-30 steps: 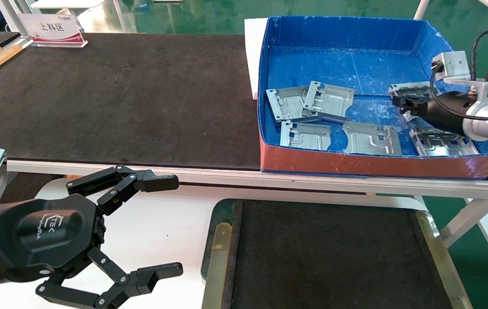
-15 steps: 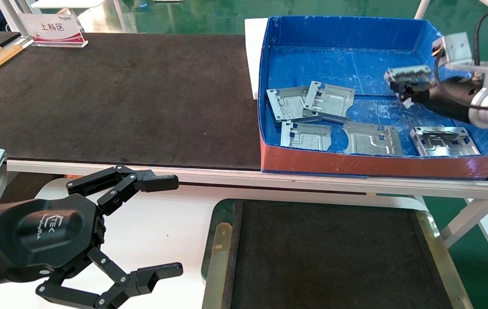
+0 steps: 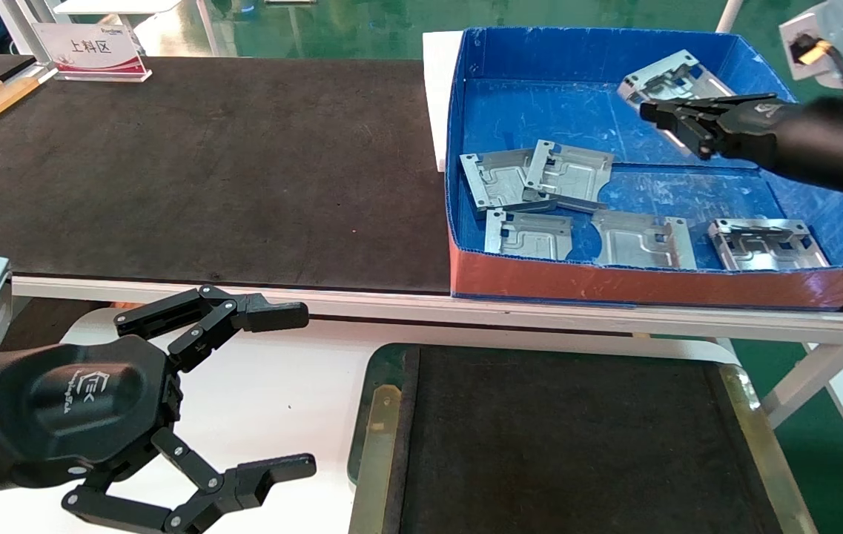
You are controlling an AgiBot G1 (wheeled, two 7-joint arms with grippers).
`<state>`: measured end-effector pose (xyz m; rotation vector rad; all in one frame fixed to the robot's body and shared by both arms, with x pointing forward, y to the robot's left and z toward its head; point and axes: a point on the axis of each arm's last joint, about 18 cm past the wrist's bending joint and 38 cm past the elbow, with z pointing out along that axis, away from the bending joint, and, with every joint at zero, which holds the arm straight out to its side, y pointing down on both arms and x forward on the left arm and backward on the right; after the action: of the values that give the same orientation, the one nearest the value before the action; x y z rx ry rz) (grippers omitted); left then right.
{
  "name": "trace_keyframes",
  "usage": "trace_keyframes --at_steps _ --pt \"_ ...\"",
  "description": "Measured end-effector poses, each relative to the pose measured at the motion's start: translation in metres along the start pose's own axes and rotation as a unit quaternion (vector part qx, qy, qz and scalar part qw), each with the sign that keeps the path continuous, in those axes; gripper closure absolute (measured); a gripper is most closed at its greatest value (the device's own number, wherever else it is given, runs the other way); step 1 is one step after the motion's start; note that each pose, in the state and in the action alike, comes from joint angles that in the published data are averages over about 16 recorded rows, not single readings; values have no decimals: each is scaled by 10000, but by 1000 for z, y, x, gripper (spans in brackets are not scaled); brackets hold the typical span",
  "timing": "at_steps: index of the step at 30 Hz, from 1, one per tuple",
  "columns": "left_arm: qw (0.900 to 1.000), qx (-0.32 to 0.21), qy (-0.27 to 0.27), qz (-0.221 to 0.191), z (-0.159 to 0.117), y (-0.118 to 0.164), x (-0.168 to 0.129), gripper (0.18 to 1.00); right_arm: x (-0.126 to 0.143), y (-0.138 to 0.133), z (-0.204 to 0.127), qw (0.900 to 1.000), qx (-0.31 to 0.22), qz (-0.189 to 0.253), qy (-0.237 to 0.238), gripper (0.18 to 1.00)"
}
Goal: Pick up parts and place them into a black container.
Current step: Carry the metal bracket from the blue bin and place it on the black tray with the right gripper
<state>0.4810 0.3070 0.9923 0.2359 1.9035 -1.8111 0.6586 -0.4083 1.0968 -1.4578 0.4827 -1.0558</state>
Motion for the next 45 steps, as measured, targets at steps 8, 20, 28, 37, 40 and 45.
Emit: trace_keyframes --at_steps 8,20,28,37,40,45 --pt "10000 0 0 0 0 0 0 184 -42 -5 -28 9931 125 -294 -1125 987" --pt "10000 0 0 0 0 0 0 184 -127 23 -46 9676 -171 -286 -2504 987" --pt "10000 0 0 0 0 0 0 184 -176 67 -48 9551 -594 -202 -2896 987" --pt "10000 0 0 0 0 0 0 184 -209 126 -37 9418 -1098 -449 -3147 987" --pt "10000 0 0 0 0 0 0 184 -215 142 -32 9358 -1237 -569 -3251 987" --pt "10000 0 0 0 0 0 0 184 -220 163 -23 9253 -1413 -772 -3432 987"
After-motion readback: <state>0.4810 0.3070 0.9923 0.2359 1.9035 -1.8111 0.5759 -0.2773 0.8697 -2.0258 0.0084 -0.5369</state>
